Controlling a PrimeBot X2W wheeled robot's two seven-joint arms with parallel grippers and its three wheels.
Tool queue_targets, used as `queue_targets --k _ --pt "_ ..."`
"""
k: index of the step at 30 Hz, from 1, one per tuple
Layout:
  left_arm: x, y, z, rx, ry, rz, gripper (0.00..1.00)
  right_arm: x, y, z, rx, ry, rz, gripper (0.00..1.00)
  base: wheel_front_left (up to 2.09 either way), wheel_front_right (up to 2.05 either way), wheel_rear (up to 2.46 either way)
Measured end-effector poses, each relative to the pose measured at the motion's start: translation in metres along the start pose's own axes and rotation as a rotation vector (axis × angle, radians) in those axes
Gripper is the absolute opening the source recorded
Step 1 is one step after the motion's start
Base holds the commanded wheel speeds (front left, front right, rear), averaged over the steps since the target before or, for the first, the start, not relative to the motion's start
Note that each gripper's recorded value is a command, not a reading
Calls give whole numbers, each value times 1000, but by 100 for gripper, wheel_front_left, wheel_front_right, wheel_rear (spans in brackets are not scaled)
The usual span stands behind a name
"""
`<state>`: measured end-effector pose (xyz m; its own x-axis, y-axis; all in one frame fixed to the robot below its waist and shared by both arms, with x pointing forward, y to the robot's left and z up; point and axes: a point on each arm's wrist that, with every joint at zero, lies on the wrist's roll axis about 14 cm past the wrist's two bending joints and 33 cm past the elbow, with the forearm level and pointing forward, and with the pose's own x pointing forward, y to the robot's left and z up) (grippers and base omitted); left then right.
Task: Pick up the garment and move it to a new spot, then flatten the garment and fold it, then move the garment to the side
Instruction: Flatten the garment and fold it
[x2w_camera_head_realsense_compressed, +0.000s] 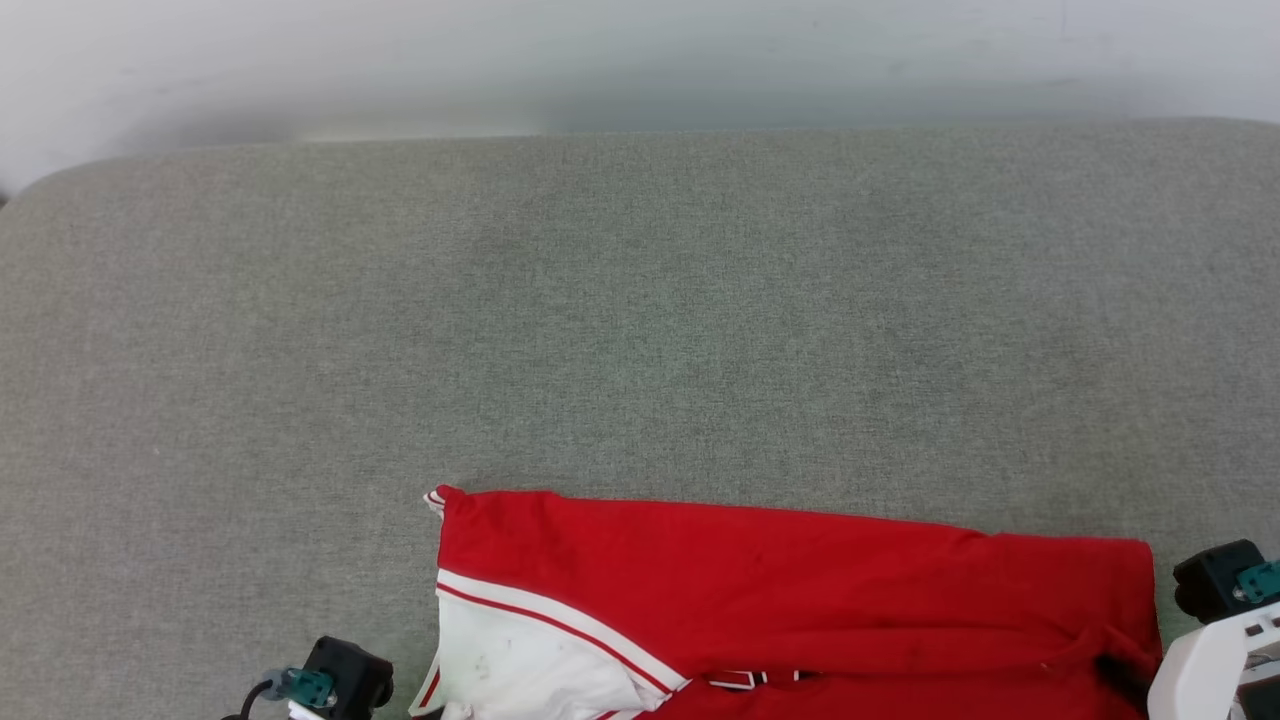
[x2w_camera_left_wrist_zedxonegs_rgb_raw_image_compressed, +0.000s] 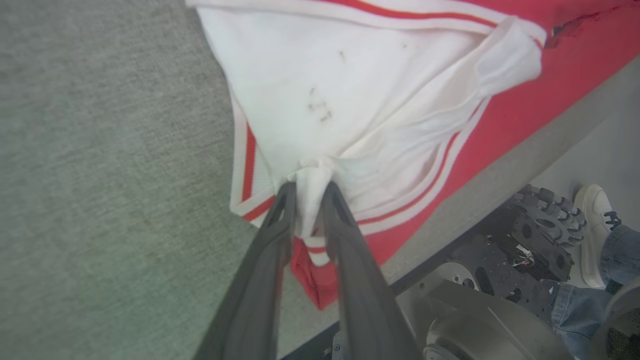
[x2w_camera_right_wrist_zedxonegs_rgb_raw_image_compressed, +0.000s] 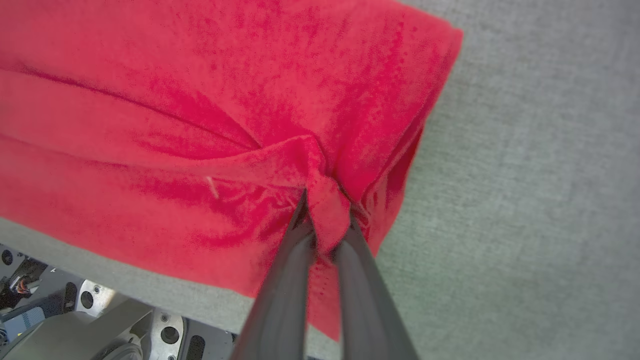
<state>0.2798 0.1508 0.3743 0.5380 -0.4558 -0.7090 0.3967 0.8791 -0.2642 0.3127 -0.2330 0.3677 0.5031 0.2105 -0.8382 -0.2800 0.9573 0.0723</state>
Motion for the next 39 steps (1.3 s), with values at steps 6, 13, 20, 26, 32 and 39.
queue_targets --k 6,13,20,26,32,39 --pt "-1 7 14 31 -42 14 100 -3 8 5 30 -12 31 100 0 0 0" --pt "-15 5 61 49 -244 29 100 -27 -4 39 87 -135 12 100 0 0 0" --pt "-52 8 145 42 -679 106 100 -58 -9 88 178 -352 -8 100 0 0 0" --pt "-76 15 174 0 -926 188 100 -65 -6 96 285 -444 -28 100 0 0 0" --pt "-102 26 188 -29 -1080 315 100 -55 -3 80 411 -445 -40 100 0 0 0" --pt "-112 39 165 -42 -1099 418 100 -43 -16 41 516 -332 -100 100 0 0 0"
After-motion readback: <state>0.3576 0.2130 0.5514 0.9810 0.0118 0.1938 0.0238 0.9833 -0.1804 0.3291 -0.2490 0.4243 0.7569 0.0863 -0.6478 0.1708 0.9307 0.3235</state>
